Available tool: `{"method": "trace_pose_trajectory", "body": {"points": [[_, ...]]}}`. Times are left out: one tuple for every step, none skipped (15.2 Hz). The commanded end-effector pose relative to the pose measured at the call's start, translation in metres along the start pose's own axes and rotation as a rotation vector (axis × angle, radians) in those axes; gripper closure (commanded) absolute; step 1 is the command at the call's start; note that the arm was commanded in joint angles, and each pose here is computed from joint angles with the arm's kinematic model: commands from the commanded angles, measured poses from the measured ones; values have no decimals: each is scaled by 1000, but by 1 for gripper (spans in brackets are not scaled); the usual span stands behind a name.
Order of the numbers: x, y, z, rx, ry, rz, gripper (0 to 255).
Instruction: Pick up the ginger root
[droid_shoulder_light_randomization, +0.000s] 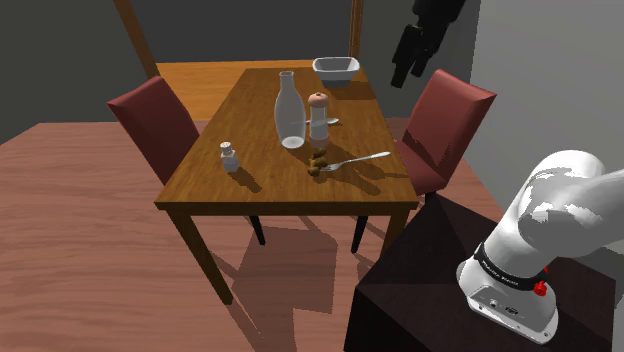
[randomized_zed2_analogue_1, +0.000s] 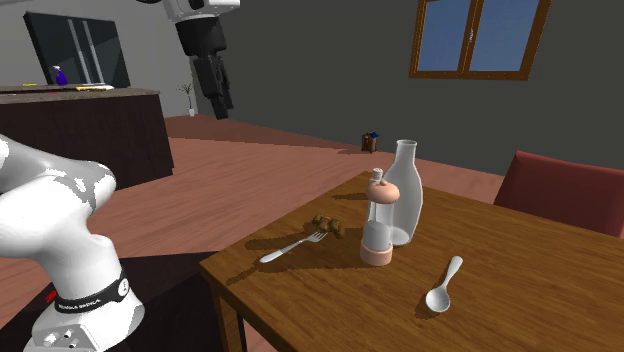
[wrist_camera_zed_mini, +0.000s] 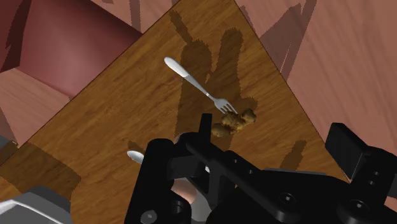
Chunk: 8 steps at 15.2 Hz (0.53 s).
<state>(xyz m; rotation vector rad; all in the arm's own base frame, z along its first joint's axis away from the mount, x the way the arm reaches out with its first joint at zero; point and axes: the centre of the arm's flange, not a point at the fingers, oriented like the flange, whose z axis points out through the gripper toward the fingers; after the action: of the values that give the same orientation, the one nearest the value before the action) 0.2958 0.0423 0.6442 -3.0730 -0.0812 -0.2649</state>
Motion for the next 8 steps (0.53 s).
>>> {"method": "trace_pose_trajectory", "body": {"points": [[0,0,0,0,0,0,0],[7,-5,11,-11,-3,23,0],[15,-10,21,-22,-7,45,0],[23,-15,32,-32,-10,68,0],[30,-20,43,-43,-14,90,0],[38,-24,54,-54,-17,113,0],[46,-28,65,-65,-21,135,0],[54,-31,76,-76,-24,158,0]]}}
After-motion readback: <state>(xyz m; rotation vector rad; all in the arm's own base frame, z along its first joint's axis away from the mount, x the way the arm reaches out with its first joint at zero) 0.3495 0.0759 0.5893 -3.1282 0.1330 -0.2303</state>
